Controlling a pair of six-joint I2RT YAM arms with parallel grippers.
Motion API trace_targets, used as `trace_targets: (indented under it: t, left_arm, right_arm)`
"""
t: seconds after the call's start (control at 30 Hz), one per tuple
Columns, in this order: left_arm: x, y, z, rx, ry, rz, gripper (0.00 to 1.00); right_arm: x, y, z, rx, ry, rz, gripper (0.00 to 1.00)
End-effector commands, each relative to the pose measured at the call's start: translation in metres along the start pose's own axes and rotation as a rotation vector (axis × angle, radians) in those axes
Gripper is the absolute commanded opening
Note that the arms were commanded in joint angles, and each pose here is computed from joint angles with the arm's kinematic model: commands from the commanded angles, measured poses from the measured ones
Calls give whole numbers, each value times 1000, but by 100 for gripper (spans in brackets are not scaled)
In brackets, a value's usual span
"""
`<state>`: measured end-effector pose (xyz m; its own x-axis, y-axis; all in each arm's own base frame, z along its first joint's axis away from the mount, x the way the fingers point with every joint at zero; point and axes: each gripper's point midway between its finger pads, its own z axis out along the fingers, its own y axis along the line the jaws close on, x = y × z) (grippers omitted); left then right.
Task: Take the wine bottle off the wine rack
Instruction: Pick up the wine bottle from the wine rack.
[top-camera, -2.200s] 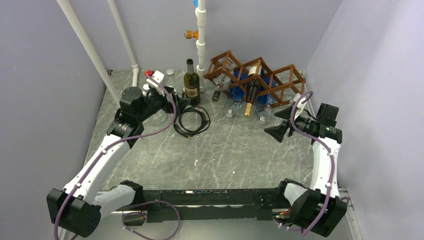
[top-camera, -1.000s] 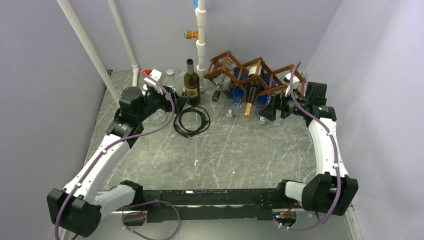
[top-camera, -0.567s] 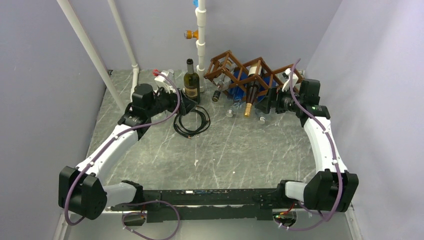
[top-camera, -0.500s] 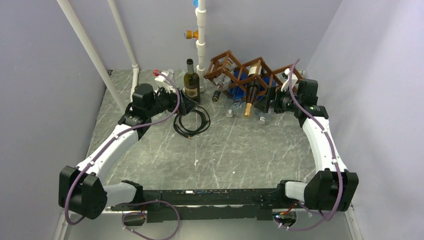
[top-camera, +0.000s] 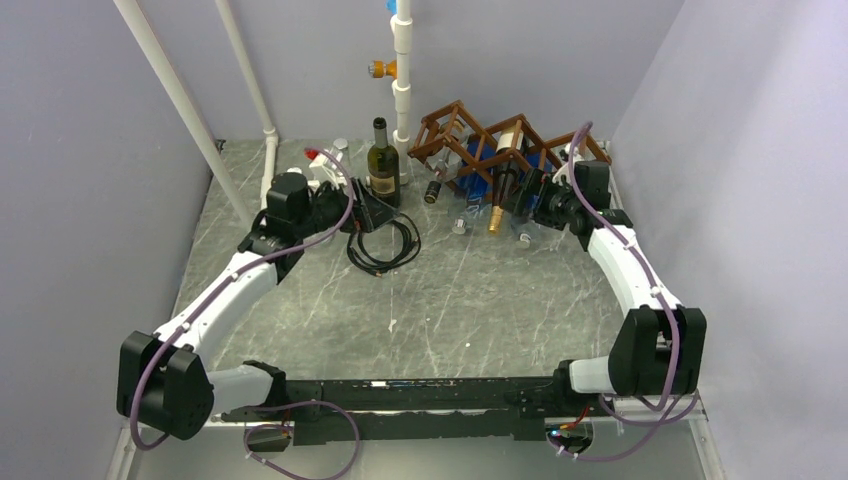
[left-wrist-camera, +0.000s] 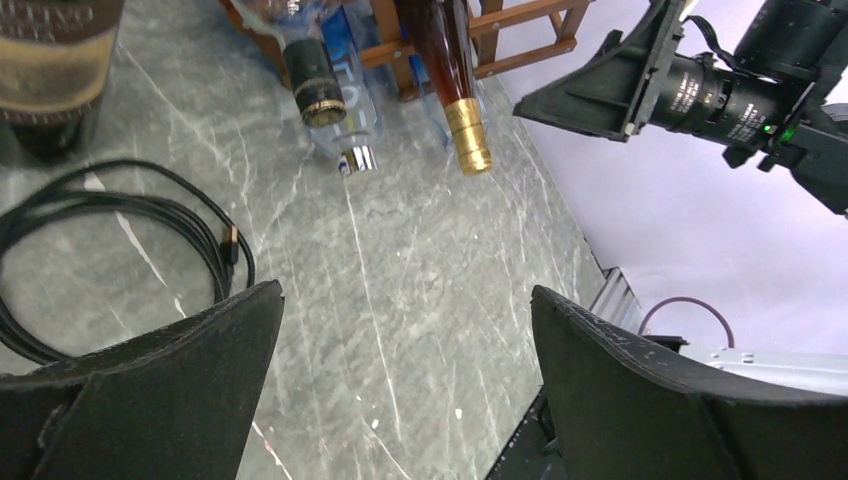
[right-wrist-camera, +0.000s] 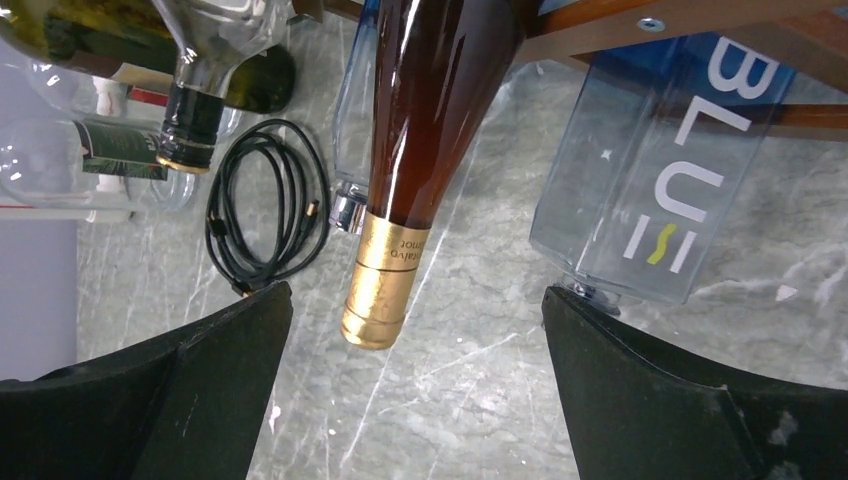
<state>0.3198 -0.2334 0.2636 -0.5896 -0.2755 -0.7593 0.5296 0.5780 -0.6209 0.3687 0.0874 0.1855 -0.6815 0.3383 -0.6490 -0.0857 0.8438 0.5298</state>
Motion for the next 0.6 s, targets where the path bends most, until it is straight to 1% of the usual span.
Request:
trace_targets:
  t: [0.0, 0.13, 0.27, 0.43, 0.57]
  left_arm:
    - [-5, -16, -9, 45, -51, -46, 99]
    - [5, -20, -6, 50, -39, -81, 100]
    - [15, -26, -1, 77, -44, -115, 99]
    - [25, -47, 15, 147, -45, -75, 100]
    - [30, -62, 40, 198, -16, -54, 99]
  right_arm:
    - [-19, 7, 14, 1, -100, 17, 98]
    - [-21, 5, 29, 8, -118, 42, 98]
    - [-16, 7, 47, -7, -83, 59, 95]
    - [-20, 7, 43, -5, -134, 22, 95]
    - [-16, 8, 41, -31, -141, 44, 96]
